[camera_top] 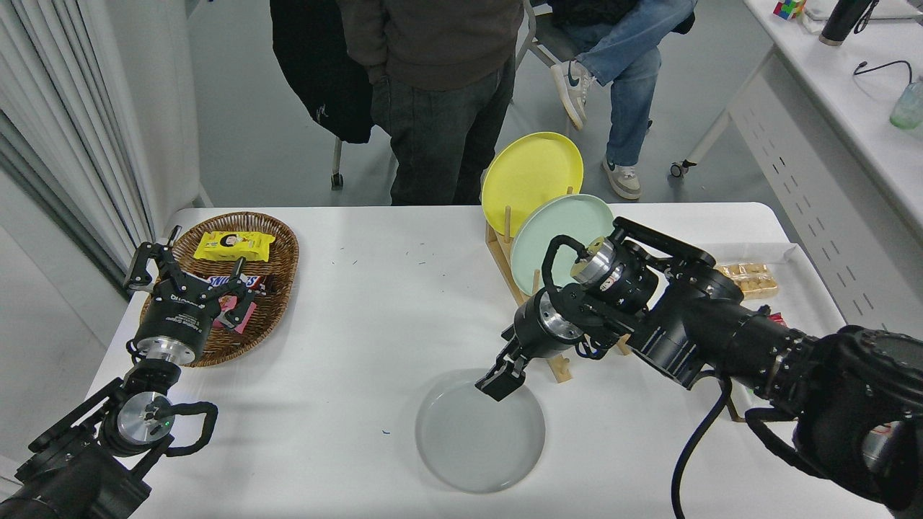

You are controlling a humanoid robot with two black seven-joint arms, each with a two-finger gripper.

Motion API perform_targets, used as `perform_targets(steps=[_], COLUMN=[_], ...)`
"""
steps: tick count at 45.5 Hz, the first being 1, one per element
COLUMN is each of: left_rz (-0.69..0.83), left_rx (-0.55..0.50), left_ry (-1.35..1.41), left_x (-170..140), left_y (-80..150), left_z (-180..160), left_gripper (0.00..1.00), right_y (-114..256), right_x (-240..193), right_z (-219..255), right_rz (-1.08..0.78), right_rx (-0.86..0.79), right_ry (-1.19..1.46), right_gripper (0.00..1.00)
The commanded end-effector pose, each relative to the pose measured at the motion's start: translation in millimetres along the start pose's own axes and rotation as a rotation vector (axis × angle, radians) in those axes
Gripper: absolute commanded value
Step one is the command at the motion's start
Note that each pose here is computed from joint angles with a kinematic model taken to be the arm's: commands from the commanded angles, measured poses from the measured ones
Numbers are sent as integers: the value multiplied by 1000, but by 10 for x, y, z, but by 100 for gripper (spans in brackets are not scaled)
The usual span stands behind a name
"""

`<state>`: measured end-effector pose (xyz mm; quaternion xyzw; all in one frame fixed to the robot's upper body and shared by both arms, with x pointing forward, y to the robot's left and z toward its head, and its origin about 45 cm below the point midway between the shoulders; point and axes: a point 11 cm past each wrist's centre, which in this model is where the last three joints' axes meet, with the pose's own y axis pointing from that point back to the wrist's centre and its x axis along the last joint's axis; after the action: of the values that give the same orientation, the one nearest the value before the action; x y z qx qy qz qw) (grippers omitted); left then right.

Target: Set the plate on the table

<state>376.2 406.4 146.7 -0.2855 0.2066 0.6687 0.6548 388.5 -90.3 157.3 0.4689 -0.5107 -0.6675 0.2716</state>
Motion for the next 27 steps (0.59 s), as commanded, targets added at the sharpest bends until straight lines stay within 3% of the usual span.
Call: perform_targets(steps=[1,14,27], left_rz=[0,0,0], left_rx=[0,0,0], left_ry=[0,0,0], left_x=[0,0,0], left_y=[0,0,0], left_z=[0,0,0], left_gripper=[98,98,98], right_y=[59,136,295], right_x=[-182,-397,-572], right_z=[179,494,350], right_rz=[-14,-41,-35], right_rx=[21,53,226], right_ry=[144,352,542], right_gripper=[99,99,99])
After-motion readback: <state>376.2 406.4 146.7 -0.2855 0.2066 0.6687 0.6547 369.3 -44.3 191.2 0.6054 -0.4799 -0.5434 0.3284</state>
